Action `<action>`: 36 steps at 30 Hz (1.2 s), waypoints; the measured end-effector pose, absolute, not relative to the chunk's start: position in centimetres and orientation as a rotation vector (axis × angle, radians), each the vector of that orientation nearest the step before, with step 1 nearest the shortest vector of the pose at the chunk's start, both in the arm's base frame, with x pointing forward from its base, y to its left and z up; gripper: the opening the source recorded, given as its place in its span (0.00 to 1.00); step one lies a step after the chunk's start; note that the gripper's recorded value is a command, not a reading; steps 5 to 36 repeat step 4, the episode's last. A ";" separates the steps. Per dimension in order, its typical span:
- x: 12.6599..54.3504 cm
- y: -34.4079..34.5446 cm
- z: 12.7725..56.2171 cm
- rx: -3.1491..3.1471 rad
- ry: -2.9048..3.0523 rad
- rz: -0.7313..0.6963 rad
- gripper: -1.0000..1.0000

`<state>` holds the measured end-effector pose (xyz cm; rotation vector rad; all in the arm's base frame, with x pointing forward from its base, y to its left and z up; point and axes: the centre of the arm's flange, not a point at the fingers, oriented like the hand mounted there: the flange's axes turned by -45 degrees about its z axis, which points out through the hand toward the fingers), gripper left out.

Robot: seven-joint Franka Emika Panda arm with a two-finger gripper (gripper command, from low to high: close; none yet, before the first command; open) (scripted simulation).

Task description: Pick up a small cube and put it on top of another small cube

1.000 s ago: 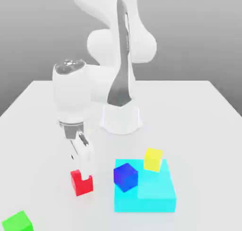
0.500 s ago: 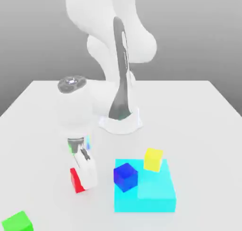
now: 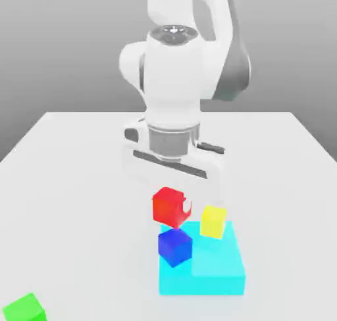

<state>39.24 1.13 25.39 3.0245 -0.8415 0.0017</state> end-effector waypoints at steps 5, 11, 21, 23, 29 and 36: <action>39.1 1.2 23.6 3.027 -0.838 0.002 1.00; 39.1 1.2 23.6 3.027 -0.838 0.002 1.00; 39.1 1.2 23.6 3.027 -0.838 0.002 1.00; 39.1 1.2 23.6 3.027 -0.838 0.002 1.00; 39.1 1.2 23.6 3.027 -0.838 0.002 1.00; 39.1 1.2 23.6 3.027 -0.838 0.002 1.00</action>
